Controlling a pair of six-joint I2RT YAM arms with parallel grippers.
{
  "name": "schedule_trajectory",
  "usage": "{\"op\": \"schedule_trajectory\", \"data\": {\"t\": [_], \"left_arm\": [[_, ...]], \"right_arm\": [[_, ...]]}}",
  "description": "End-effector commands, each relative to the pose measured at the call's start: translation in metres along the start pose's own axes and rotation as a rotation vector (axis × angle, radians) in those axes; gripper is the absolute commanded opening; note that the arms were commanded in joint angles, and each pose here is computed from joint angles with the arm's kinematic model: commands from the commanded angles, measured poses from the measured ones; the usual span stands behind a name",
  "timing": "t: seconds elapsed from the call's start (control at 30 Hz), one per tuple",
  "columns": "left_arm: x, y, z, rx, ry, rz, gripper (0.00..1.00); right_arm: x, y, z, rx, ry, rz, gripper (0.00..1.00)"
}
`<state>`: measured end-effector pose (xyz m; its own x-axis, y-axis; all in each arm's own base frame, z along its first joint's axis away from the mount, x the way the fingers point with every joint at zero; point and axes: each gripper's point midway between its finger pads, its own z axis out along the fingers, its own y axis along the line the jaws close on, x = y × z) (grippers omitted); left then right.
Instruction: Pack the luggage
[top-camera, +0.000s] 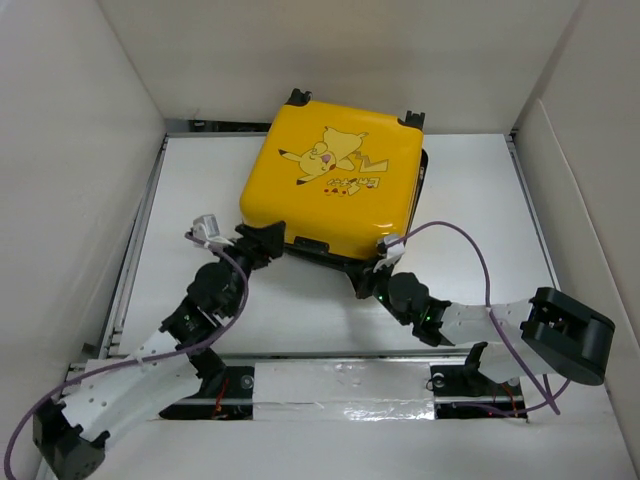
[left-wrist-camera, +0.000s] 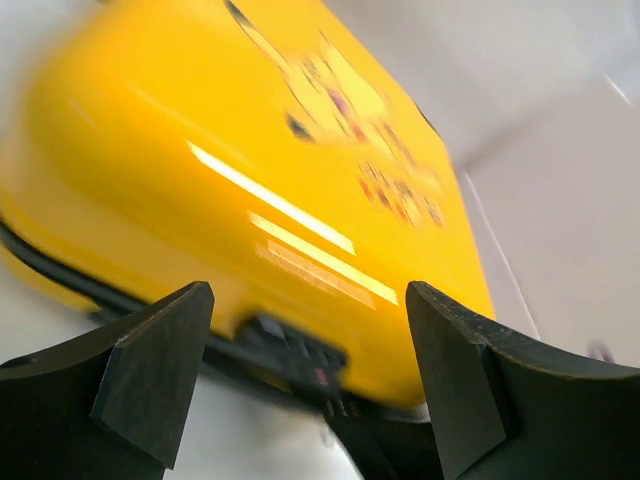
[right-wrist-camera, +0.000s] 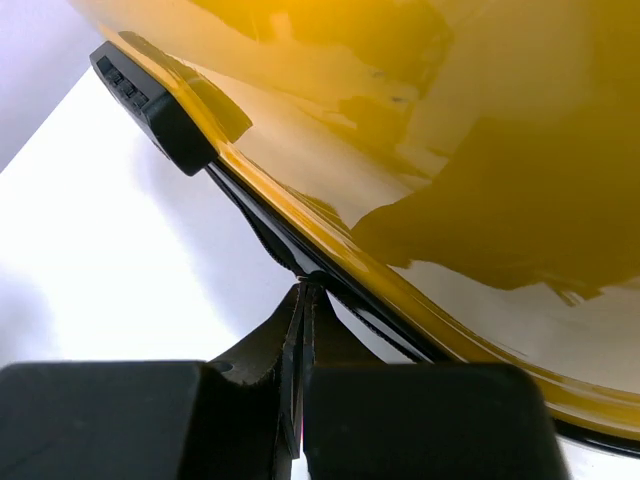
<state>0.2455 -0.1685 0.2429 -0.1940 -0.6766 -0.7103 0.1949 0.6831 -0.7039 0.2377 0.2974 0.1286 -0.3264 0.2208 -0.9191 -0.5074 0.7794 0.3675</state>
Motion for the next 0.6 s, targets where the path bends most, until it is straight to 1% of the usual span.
{"op": "schedule_trajectory", "data": {"t": [0.0,0.03,0.07,0.1,0.13,0.17,0.2,0.23,0.27,0.33,0.37,0.43,0.47,0.5,0.57], "left_arm": [[-0.058,0.029,0.026,-0.187,-0.124,0.05,0.76],[-0.063,0.029,0.039,-0.186,-0.112,0.034,0.75],[-0.073,0.04,0.046,-0.218,-0.129,0.034,0.74],[-0.095,0.068,0.051,-0.289,-0.191,-0.031,0.73],[-0.094,0.073,0.059,-0.253,-0.173,-0.058,0.71],[-0.103,0.084,0.06,-0.261,-0.201,-0.08,0.69],[-0.109,0.092,0.062,-0.265,-0.222,-0.139,0.67],[-0.126,0.116,0.063,-0.308,-0.273,-0.163,0.67],[-0.125,0.12,0.068,-0.29,-0.251,-0.174,0.66],[-0.126,0.136,0.08,-0.319,-0.222,-0.188,0.66],[-0.116,0.143,0.1,-0.315,-0.131,-0.196,0.67],[-0.091,0.16,0.123,-0.33,-0.022,-0.219,0.67],[-0.079,0.147,0.131,-0.265,0.032,-0.225,0.66],[-0.07,0.144,0.137,-0.251,0.053,-0.225,0.65],[-0.055,0.15,0.145,-0.281,0.072,-0.214,0.65]], "right_arm": [[-0.008,0.03,-0.003,-0.126,-0.019,0.027,0.0],[-0.008,0.035,-0.003,-0.142,-0.015,0.017,0.0],[-0.008,0.035,-0.002,-0.141,-0.013,0.012,0.0],[-0.008,0.036,-0.001,-0.141,-0.014,0.011,0.0],[-0.01,0.037,-0.002,-0.148,-0.017,0.008,0.0],[-0.012,0.038,-0.002,-0.152,-0.019,0.006,0.0],[-0.012,0.04,-0.002,-0.161,-0.015,0.004,0.0],[-0.01,0.04,-0.003,-0.16,-0.004,-0.011,0.0],[-0.013,0.042,-0.004,-0.17,-0.005,-0.009,0.0],[-0.012,0.043,-0.005,-0.177,0.005,-0.017,0.0],[-0.011,0.043,-0.005,-0.178,0.007,-0.019,0.0],[-0.011,0.044,-0.004,-0.18,0.006,-0.02,0.0],[-0.01,0.043,-0.004,-0.177,0.008,-0.022,0.0],[-0.01,0.043,-0.004,-0.179,0.007,-0.022,0.0],[-0.009,0.046,-0.005,-0.183,0.011,-0.027,0.0]]}}
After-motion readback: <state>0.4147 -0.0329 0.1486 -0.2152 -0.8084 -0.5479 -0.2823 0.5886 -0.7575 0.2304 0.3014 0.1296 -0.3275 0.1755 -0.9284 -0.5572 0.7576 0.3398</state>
